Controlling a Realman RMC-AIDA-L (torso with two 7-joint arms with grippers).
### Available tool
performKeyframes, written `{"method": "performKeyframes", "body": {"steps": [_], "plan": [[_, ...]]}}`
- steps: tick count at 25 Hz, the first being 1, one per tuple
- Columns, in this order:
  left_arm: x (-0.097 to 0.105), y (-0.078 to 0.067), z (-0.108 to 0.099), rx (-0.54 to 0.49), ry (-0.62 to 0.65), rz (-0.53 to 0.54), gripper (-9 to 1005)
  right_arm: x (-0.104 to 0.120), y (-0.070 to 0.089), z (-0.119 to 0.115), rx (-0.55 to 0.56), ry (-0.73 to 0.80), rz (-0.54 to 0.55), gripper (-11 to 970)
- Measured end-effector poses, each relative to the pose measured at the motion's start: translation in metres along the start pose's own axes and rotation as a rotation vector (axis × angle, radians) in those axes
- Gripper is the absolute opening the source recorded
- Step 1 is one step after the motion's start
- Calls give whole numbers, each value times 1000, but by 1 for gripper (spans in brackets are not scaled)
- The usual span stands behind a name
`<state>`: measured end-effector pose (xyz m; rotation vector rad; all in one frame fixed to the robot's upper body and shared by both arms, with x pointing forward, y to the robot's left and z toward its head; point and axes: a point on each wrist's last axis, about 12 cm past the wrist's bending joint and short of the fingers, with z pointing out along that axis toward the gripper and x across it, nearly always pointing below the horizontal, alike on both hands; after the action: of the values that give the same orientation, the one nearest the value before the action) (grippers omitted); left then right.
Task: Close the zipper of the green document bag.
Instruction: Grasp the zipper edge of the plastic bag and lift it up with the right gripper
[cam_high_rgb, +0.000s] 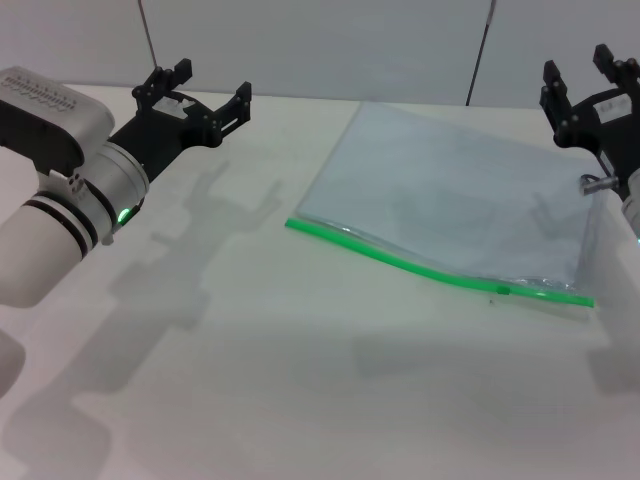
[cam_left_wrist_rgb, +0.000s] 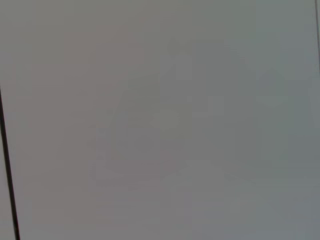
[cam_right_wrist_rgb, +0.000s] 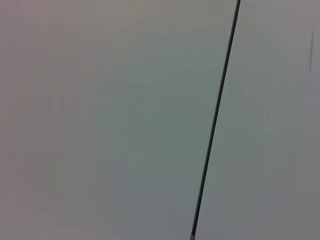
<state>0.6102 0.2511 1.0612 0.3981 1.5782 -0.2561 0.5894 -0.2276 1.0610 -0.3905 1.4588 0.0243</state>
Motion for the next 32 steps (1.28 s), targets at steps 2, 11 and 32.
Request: {"method": "performKeyframes", "body": {"steps": [2, 11, 32], "plan": [[0, 0, 0, 0, 0, 0, 880, 0, 0, 0, -1, 4, 0, 561], [0, 0, 0, 0, 0, 0, 880, 1, 1, 1, -4, 12, 0, 560], [5, 4, -3, -14, 32, 3, 879, 2, 13, -7, -68, 9, 1, 557]]}}
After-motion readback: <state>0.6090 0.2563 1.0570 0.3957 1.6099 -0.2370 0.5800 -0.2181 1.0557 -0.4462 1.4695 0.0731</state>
